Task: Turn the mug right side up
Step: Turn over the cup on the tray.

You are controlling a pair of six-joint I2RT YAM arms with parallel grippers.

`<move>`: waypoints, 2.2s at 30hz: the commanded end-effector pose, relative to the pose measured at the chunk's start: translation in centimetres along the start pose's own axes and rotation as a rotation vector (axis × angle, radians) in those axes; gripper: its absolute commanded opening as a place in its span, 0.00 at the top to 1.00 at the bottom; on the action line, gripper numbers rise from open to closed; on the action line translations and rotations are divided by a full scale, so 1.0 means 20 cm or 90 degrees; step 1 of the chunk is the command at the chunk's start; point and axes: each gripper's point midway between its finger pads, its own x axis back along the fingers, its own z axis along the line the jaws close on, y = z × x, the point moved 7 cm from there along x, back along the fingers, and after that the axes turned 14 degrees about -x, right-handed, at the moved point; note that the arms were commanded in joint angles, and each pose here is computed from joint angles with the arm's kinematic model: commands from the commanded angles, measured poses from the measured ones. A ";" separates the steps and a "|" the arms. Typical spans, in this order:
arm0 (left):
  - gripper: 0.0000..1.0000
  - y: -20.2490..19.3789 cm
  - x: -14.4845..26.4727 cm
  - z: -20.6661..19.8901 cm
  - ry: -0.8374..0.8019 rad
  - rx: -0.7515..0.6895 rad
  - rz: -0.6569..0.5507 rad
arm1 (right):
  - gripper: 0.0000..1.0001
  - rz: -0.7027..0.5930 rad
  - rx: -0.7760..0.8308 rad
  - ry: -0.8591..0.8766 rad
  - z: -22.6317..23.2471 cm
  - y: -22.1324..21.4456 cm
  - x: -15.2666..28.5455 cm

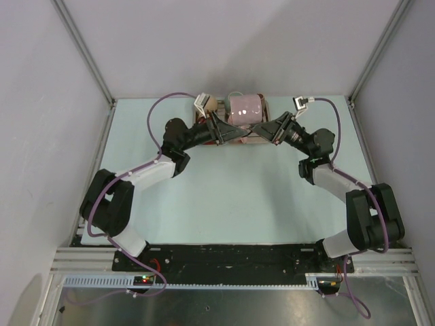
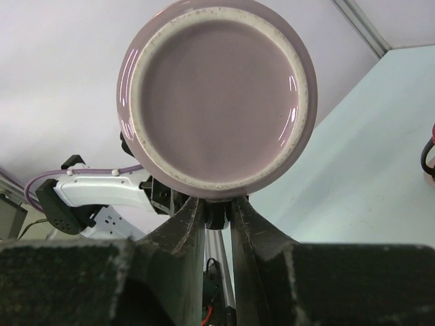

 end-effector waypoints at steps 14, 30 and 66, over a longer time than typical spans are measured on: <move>0.78 0.13 0.00 -0.15 -0.055 -0.067 -0.061 | 1.00 0.059 0.044 0.036 0.00 -0.08 -0.02; 1.00 0.14 0.05 -0.11 -0.023 -0.079 -0.075 | 0.99 0.046 0.045 0.025 -0.01 -0.06 -0.01; 1.00 0.17 0.08 -0.11 -0.017 -0.094 -0.085 | 0.24 0.038 0.050 0.024 -0.01 -0.01 0.02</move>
